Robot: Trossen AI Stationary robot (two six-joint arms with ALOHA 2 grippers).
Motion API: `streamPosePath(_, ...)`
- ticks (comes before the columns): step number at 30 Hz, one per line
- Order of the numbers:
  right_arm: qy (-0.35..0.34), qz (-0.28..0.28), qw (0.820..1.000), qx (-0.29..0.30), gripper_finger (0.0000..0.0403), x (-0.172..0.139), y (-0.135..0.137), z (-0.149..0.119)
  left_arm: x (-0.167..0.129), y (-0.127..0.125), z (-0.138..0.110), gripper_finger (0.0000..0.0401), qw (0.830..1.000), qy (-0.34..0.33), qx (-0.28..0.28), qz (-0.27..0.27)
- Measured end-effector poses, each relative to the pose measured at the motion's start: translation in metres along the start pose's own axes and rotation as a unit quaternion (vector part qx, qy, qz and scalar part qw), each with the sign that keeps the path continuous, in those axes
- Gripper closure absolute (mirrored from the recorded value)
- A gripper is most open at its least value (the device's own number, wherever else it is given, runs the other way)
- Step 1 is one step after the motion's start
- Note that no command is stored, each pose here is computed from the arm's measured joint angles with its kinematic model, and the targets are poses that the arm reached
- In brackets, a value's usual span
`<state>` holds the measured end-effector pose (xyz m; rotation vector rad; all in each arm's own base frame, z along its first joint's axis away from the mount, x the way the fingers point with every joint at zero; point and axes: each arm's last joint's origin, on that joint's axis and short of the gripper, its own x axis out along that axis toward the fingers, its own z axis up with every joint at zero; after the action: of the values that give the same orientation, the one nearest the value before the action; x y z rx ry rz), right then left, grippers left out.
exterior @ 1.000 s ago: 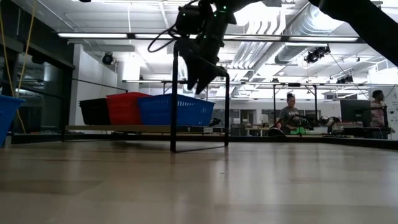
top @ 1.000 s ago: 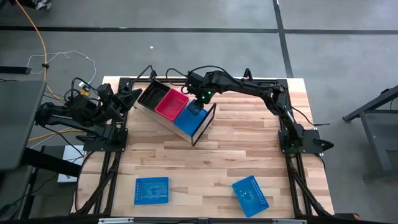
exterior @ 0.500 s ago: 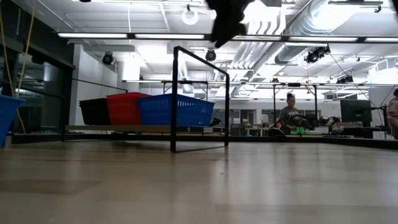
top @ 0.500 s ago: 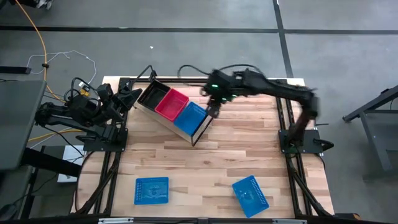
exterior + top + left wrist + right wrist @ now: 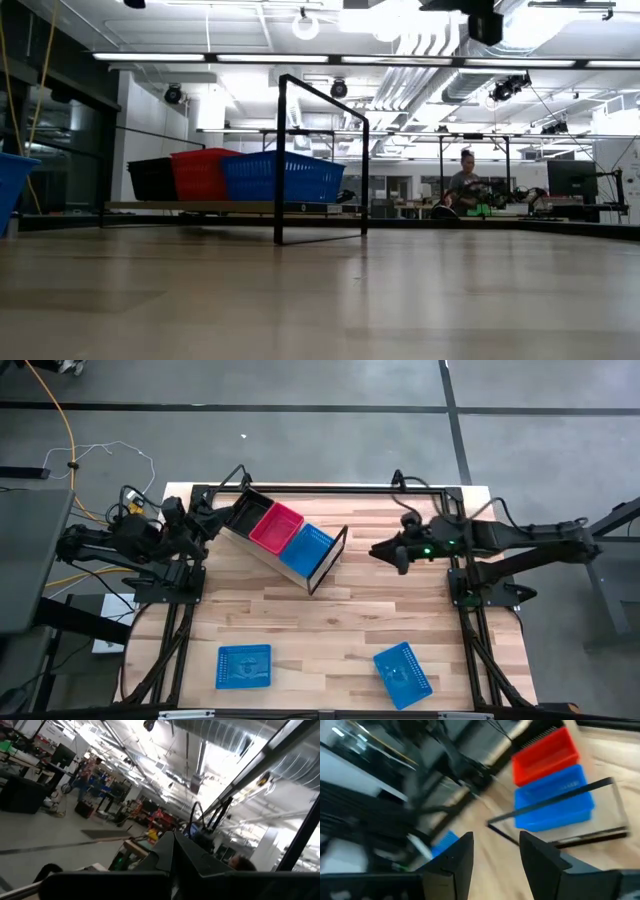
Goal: Stack baskets on shelf by color
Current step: Stack the right blue bin into the blue bin on the shelf
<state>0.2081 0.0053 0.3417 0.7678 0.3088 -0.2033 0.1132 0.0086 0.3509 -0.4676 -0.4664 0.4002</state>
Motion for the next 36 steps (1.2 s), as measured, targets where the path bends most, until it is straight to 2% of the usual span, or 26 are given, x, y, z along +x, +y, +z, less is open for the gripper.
streamPosePath(3, -0.015, 0.028, 0.999, 0.026, 0.0258, -0.007, -0.001, -0.005, 0.0, 0.001, -0.003, 0.0401, 1.0, 0.011, 0.007, 0.004)
streamPosePath(7, 0.008, 0.047, 0.998, 0.044, 0.0258, -0.009, 0.004, -0.003, 0.002, 0.001, -0.006, 0.0401, 1.0, 0.018, 0.011, 0.007)
streamPosePath(10, 0.075, 0.091, 0.99, 0.074, 0.0258, -0.007, 0.015, -0.001, 0.002, 0.001, -0.006, 0.0401, 1.0, 0.019, 0.012, 0.007)
streamPosePath(13, 0.19, 0.099, 0.969, 0.125, 0.0258, -0.005, 0.028, -0.013, 0.002, 0.001, -0.006, 0.0401, 1.0, 0.023, 0.014, 0.009)
streamPosePath(17, 0.322, 0.014, 0.928, 0.186, 0.0258, -0.009, 0.037, -0.05, 0.002, 0.002, -0.009, 0.0401, 0.999, 0.036, 0.023, 0.014)
streamPosePath(20, 0.389, -0.071, 0.892, 0.219, 0.0258, -0.017, 0.043, -0.085, 0.002, 0.004, -0.012, 0.0401, 0.998, 0.05, 0.032, 0.019)
streamPosePath(24, 0.425, -0.196, 0.841, 0.271, 0.0258, -0.029, 0.051, -0.127, 0.001, 0.006, -0.016, 0.0401, 0.996, 0.069, 0.044, 0.027)
streamPosePath(28, 0.428, -0.287, 0.791, 0.331, 0.0258, -0.036, 0.062, -0.167, 0.001, 0.007, -0.018, 0.0401, 0.995, 0.079, 0.049, 0.03)
streamPosePath(31, 0.432, -0.323, 0.762, 0.36, 0.0258, -0.038, 0.07, -0.194, 0.001, 0.006, -0.018, 0.0401, 0.995, 0.079, 0.049, 0.03)
streamPosePath(36, 0.473, -0.325, 0.736, 0.359, 0.0258, -0.025, 0.082, -0.234, 0.001, 0.006, -0.018, 0.0401, 0.995, 0.078, 0.049, 0.03)
